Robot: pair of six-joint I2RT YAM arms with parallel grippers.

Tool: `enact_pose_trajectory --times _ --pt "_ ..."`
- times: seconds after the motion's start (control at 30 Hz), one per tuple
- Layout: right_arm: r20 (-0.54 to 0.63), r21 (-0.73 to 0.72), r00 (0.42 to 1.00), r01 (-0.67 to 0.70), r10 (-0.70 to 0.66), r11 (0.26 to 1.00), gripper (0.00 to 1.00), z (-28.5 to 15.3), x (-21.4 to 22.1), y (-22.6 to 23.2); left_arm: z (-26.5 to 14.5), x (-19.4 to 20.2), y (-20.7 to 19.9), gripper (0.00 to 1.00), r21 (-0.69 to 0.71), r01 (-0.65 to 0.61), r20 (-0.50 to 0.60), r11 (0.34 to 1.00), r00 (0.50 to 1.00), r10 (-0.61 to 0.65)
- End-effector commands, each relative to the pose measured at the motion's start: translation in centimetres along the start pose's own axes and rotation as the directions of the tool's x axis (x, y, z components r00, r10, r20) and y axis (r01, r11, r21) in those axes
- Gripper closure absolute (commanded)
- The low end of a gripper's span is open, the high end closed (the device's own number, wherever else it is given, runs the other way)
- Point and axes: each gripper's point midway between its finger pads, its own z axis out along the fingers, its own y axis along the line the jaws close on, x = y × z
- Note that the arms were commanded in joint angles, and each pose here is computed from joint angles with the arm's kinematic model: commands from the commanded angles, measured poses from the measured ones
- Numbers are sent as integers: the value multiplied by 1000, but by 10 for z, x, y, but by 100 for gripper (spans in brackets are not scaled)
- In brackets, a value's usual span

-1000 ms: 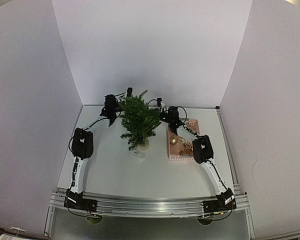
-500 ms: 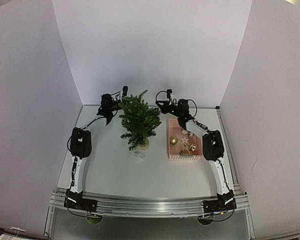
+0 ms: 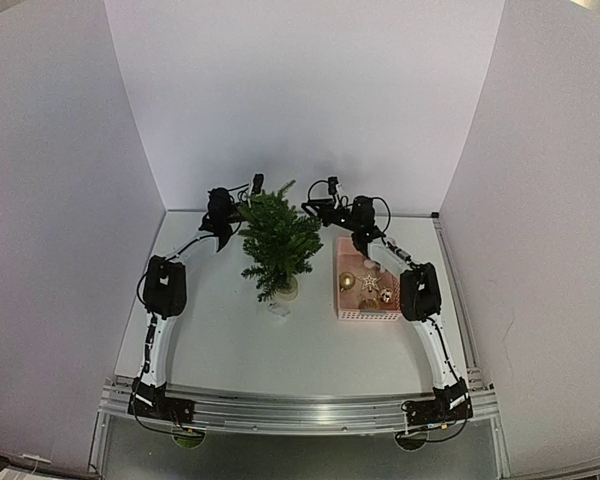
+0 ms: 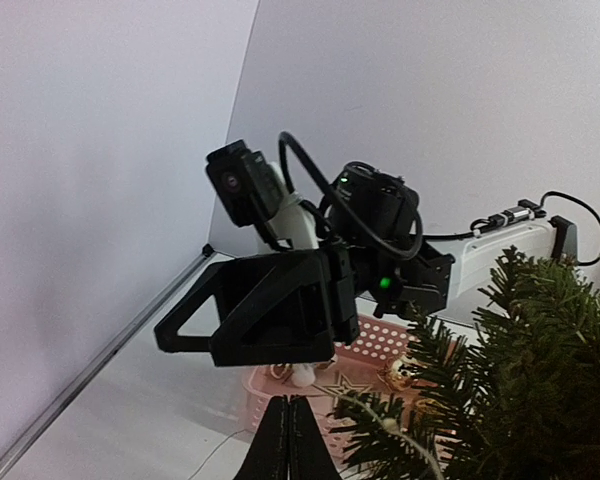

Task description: Decorate the small christmas tree

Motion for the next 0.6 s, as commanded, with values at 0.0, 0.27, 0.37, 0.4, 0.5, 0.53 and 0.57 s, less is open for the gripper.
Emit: enact_pose_trajectory --times 0.0,0.27,0.37,0.4,0.5,0.53,0.57 --pt "-82 -130 997 -5 -5 991 43 4 20 20 5 1 -29 99 173 20 -58 985 998 -10" --pt "-94 -185 994 41 -59 982 29 3 22 29 13 -1 -32 98 214 -21 -41 977 999 30" --pt "-79 -215 993 67 -85 974 28 5 19 34 13 0 -35 99 239 -9 -52 971 998 22" --pt "-72 -220 993 72 -90 973 28 6 18 35 13 0 -35 99 245 -4 -55 969 998 18" --pt "-48 -245 993 92 -107 965 28 8 13 39 13 -1 -37 99 254 2 -56 967 998 13" --pt "-42 -257 993 99 -114 961 28 9 11 42 14 -2 -37 99 254 2 -54 967 998 12" --pt "-42 -267 992 103 -119 958 28 9 11 44 14 -4 -37 99 257 1 -53 966 999 12"
